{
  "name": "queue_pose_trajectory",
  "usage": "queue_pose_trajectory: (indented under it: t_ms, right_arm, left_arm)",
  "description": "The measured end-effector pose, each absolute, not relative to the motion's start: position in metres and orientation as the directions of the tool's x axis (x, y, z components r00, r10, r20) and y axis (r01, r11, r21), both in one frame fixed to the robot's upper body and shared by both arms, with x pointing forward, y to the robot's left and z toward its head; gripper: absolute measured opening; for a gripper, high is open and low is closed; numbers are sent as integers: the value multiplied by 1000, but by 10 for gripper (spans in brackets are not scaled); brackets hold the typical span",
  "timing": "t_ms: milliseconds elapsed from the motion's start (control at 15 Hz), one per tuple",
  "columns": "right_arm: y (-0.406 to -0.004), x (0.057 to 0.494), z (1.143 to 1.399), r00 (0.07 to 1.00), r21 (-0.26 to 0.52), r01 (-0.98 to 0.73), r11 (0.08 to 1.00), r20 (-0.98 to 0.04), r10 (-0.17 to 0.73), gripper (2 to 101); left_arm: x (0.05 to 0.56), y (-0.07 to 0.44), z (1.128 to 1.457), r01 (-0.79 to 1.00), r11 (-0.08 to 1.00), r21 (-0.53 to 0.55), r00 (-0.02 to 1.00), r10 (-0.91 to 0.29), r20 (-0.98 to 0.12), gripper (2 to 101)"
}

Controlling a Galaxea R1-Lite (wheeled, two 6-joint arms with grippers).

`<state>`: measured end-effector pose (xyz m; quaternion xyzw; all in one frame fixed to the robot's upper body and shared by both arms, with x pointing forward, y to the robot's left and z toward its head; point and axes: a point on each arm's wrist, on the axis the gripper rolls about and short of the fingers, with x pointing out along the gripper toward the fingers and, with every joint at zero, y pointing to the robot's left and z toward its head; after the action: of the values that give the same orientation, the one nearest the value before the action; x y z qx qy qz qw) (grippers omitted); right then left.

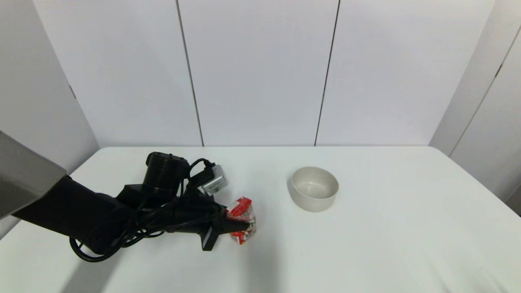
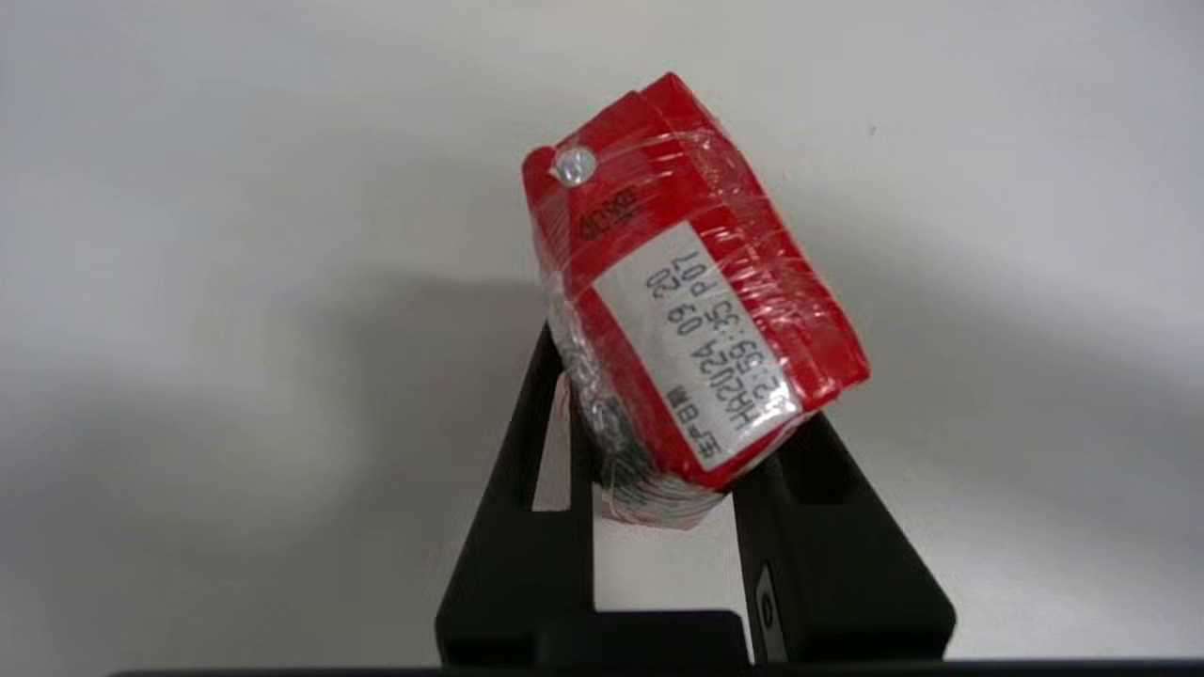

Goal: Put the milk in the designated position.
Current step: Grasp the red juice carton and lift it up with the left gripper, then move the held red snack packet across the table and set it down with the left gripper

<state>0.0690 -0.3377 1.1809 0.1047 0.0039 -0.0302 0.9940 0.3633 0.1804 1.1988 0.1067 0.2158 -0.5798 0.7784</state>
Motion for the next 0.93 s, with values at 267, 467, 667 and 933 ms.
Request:
queue_pose_trajectory:
  t_ms: [267,467,667,933]
  right_arm:
    - [-338,69,1181,998,208,62,976,-14,-60,977]
    - [-338,69,1181,998,208,62,976,-14,-60,977]
    - [-338,69,1181,998,208,62,976,-14,-60,977]
    - [-338,69,1181,998,208,61,976,-14,-59,977]
  left_arm:
    - [351,187,1211,946,311,-90,235,-853,-466,247]
    - [344,191,1230,939,342,-28,295,-848,-440,247]
    - [337,186,1250,947,321,25,304,-868,-393,247]
    - [322,153,1268,977,207,58,214,-911,-351,247]
